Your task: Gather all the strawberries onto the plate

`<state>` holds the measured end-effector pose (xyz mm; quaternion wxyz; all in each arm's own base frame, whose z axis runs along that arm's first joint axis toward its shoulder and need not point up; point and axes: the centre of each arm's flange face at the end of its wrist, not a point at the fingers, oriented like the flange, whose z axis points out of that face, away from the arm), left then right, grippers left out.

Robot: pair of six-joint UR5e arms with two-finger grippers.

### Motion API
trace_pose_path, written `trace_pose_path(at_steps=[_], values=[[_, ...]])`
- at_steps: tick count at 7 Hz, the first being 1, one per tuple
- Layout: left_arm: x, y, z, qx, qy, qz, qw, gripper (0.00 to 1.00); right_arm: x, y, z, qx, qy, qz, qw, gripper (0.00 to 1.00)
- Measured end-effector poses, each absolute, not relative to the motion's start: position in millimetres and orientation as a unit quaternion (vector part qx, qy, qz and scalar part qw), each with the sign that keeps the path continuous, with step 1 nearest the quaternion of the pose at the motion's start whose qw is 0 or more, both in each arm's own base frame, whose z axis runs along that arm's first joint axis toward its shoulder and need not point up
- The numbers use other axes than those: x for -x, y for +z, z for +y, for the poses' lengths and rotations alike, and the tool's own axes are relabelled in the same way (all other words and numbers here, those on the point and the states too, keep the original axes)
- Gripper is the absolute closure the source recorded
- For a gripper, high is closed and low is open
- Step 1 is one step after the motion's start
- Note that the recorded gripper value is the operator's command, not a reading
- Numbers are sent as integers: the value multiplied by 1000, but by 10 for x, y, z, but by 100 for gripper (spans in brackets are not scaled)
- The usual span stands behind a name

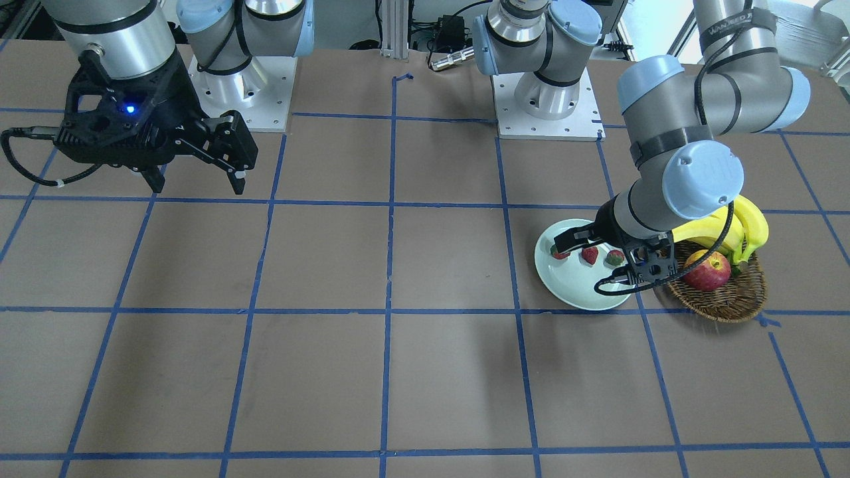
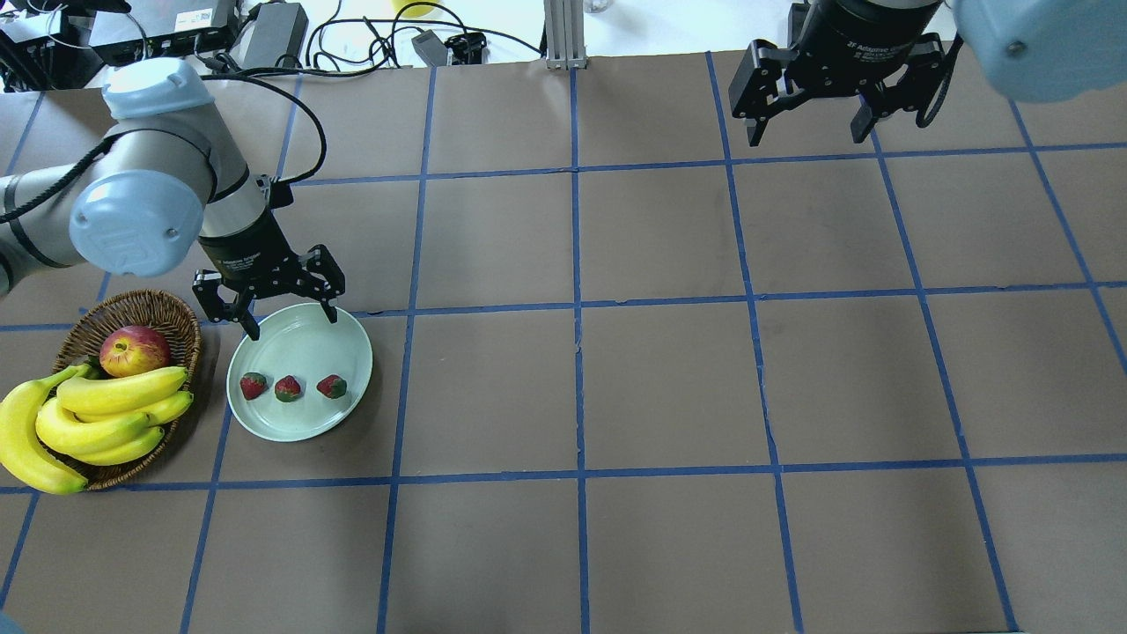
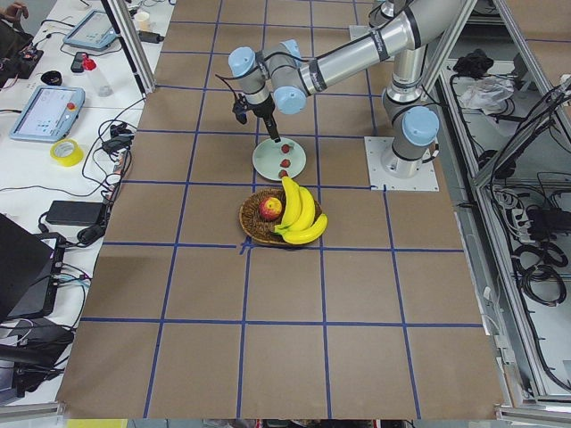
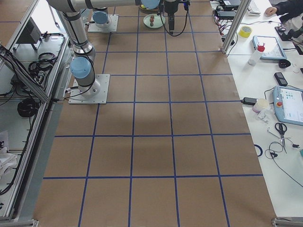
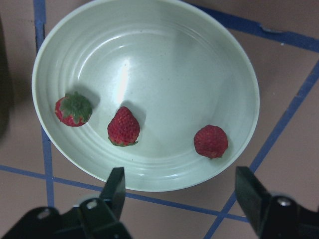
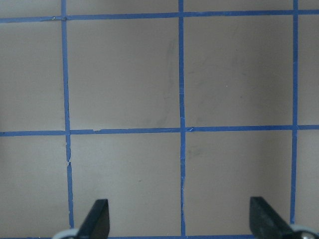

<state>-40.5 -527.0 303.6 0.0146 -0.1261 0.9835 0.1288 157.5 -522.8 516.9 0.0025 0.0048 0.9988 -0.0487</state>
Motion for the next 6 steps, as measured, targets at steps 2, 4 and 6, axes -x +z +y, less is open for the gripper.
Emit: trace_pose_path(at_steps=[2,4,6], values=[[592,3982,-5257,112,65,991,16,0,-1577,5169,-5227,-5,-49,999,2,0],[1148,4600,-5077,55,14,998,23,0,-1578,5172,-5225,-5,-49,999,2,0],[1452,4823,-4878,21,-8,999,36,0,-1578,5169,-5227,-5,-49,999,2,0]])
